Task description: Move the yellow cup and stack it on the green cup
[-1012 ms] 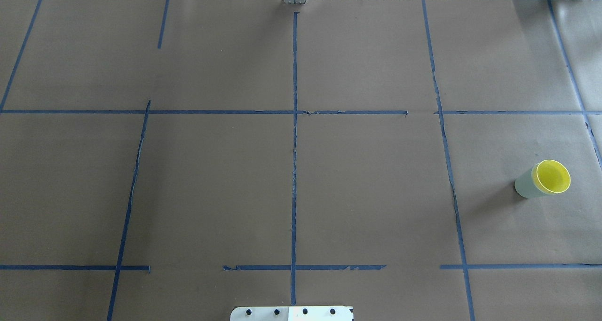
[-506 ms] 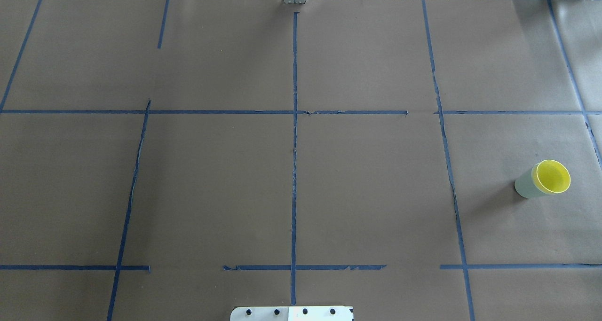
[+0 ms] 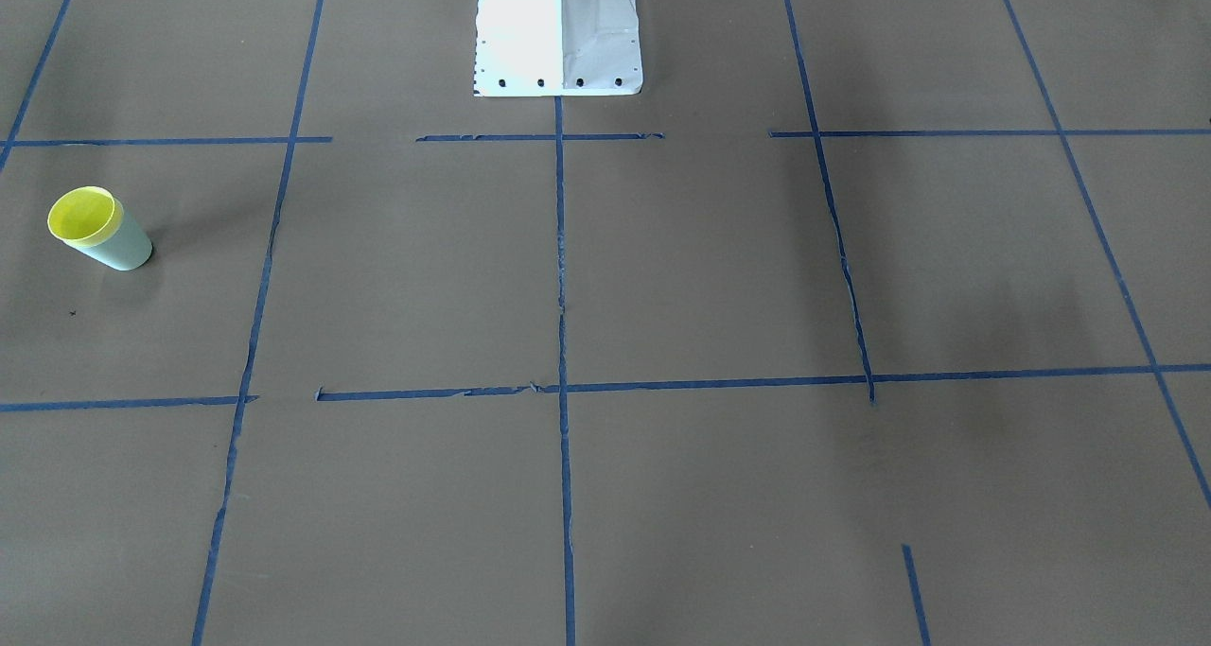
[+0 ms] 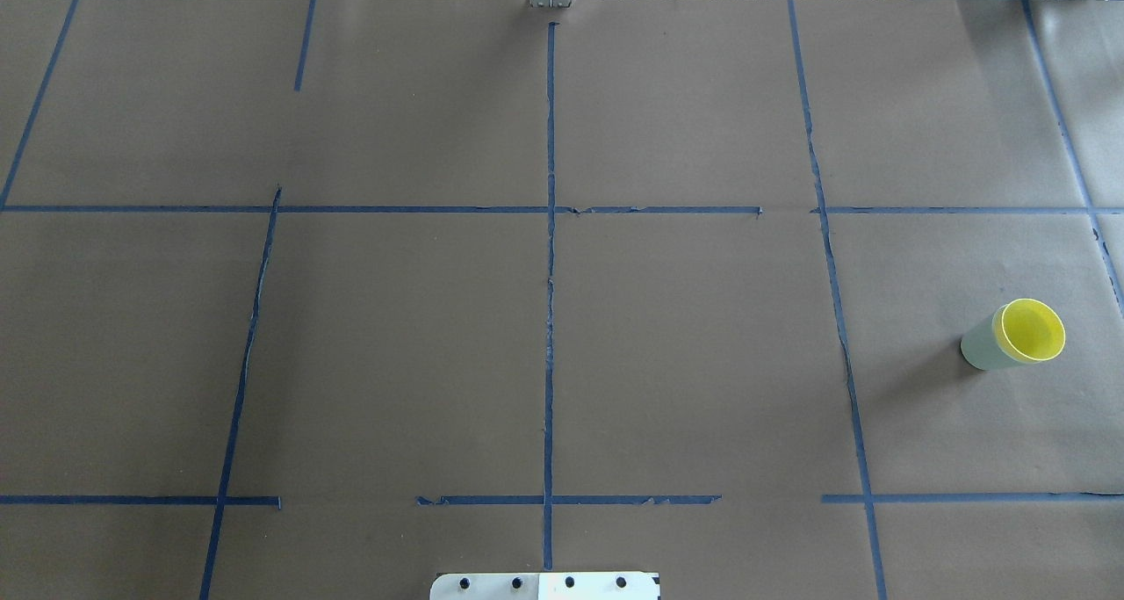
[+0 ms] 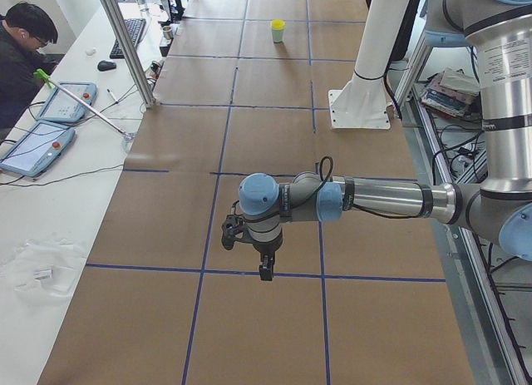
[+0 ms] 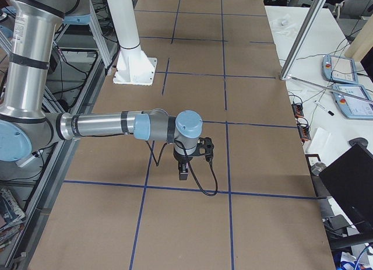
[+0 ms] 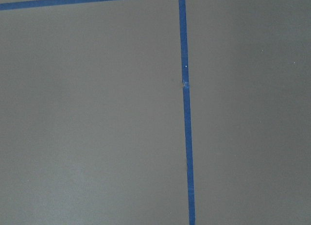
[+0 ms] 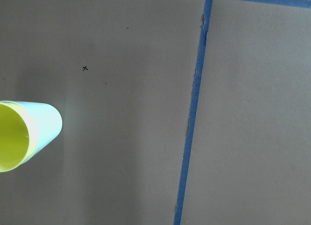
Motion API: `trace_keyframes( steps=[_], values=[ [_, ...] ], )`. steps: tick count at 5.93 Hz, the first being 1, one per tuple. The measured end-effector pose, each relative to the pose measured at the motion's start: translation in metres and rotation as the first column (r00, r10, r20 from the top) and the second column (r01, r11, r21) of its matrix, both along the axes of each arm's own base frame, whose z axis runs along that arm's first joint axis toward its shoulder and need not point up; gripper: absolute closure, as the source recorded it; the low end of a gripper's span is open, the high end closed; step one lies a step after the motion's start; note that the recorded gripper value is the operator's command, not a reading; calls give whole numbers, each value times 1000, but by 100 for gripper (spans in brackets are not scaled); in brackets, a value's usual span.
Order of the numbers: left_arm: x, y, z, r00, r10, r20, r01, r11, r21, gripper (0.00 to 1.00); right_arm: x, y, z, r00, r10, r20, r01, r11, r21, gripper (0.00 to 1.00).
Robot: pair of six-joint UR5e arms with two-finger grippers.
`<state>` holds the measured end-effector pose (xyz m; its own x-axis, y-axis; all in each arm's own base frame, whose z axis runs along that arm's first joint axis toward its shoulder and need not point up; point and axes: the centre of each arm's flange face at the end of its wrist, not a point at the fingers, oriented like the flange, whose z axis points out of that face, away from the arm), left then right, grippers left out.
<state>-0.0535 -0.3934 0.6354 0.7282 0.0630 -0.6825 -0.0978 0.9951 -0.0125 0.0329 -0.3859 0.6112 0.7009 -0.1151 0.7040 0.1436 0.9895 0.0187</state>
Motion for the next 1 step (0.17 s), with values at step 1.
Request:
trace_keyframes(
  steps=[1],
  values=[
    [0, 0, 0, 1000, 0, 0, 0, 1000, -1, 0, 0, 0, 0, 1000, -1, 0, 1, 1000, 1, 0]
  ],
)
